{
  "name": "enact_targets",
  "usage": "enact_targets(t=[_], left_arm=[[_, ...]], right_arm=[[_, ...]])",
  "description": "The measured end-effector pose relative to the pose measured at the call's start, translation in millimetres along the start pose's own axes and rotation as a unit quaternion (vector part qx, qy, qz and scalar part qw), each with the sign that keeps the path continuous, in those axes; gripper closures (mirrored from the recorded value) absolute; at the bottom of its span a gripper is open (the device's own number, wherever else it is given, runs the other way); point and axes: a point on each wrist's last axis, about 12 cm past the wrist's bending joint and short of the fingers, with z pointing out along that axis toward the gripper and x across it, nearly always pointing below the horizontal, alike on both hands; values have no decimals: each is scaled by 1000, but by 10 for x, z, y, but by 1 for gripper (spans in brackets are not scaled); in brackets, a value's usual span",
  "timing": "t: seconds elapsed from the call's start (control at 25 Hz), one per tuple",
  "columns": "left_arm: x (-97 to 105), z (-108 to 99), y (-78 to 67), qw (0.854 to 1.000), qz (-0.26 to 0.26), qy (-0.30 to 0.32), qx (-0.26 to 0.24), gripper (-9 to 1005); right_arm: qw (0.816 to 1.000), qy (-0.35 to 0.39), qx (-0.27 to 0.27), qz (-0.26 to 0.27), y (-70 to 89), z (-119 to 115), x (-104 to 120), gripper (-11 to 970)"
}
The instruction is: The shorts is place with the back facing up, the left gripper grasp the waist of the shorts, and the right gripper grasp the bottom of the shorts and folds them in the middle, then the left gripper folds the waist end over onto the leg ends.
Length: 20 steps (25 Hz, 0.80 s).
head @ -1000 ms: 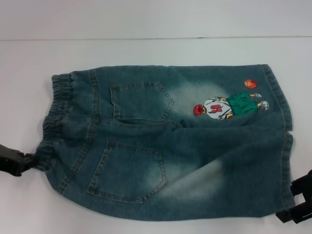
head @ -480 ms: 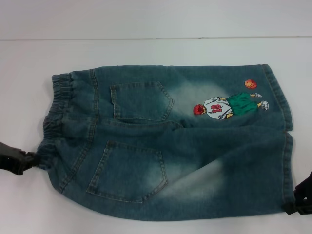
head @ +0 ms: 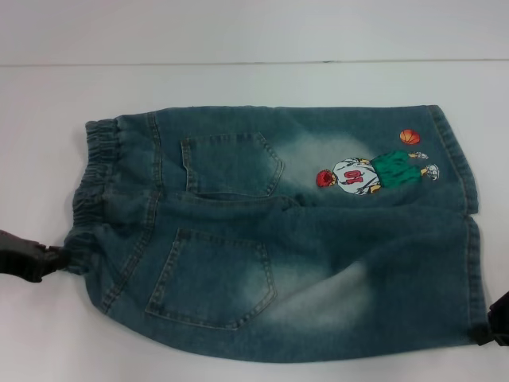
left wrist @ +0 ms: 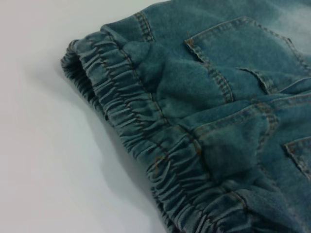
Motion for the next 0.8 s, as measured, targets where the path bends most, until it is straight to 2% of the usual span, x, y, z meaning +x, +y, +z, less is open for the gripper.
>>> enact_targets(t=[0.16, 0.2, 0.28, 0.44, 0.8], left_arm=[[-2, -65, -11, 999, -26, -22, 17, 942], [-12, -97, -10, 999, -35, -31, 21, 942], [-39, -163, -12, 997, -47, -49, 27, 942], [-119, -256, -30, 995, -62, -75, 34, 941], [-298, -367, 20, 988, -86, -127, 17, 943]], right_arm=[[999, -32, 13, -3, 15, -98, 47, 939], [997, -70, 12, -2, 25, -177, 62, 939], [996, -88, 14, 0, 22, -218, 63, 939], [987, -156, 40, 24, -24, -382, 92, 939], [957, -249, 114, 94, -203, -554, 36, 939]])
